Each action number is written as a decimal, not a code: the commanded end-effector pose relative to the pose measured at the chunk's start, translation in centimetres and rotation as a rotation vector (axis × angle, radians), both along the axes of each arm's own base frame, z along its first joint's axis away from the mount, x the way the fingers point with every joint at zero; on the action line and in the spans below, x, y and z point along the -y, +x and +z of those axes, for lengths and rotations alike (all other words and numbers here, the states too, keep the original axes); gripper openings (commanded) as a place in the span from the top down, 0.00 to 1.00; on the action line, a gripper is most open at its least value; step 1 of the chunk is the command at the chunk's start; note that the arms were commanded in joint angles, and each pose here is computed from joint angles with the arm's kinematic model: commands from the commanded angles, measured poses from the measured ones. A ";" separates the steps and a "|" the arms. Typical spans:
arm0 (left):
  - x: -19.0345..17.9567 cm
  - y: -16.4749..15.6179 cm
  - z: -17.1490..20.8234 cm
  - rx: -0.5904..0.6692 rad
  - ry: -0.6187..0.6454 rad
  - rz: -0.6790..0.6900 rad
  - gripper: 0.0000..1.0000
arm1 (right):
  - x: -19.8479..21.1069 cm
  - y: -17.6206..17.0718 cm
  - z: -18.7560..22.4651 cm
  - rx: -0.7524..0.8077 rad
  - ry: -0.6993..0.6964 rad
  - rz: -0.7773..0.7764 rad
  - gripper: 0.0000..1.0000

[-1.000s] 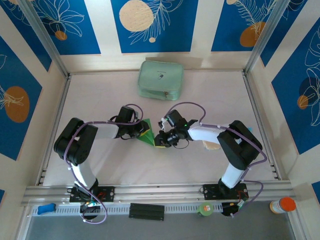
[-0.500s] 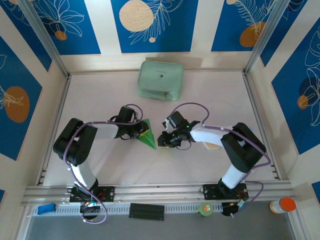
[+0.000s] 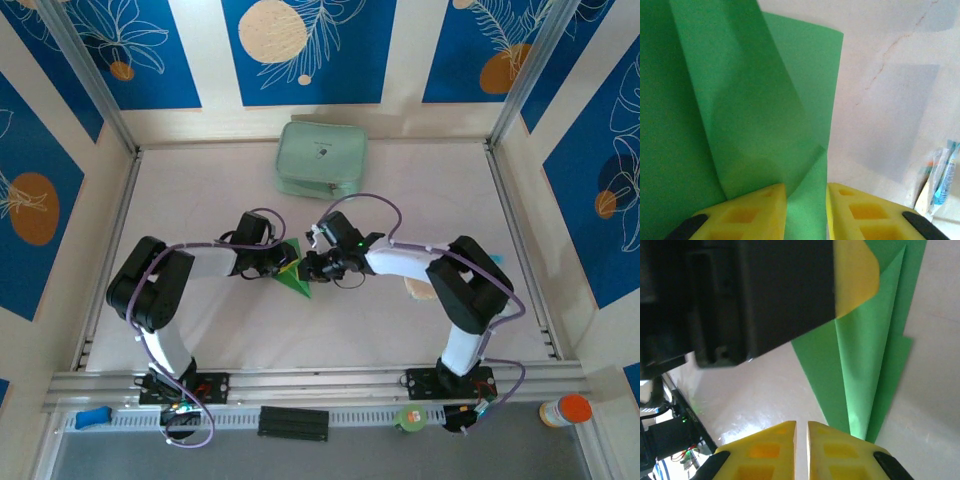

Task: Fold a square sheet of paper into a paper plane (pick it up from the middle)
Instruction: Fourth fold the wing at the center of the table.

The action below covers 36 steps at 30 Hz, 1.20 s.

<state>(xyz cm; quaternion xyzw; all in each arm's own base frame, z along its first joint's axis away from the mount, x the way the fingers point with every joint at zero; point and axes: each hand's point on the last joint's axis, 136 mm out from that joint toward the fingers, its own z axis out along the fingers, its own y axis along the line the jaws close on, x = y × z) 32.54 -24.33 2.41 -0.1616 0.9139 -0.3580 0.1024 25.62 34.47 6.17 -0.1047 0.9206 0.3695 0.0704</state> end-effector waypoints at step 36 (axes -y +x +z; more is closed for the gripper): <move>3.5 -4.4 2.2 0.218 -0.069 -0.312 0.83 | 6.1 -4.3 -7.2 -0.170 -0.365 0.085 0.92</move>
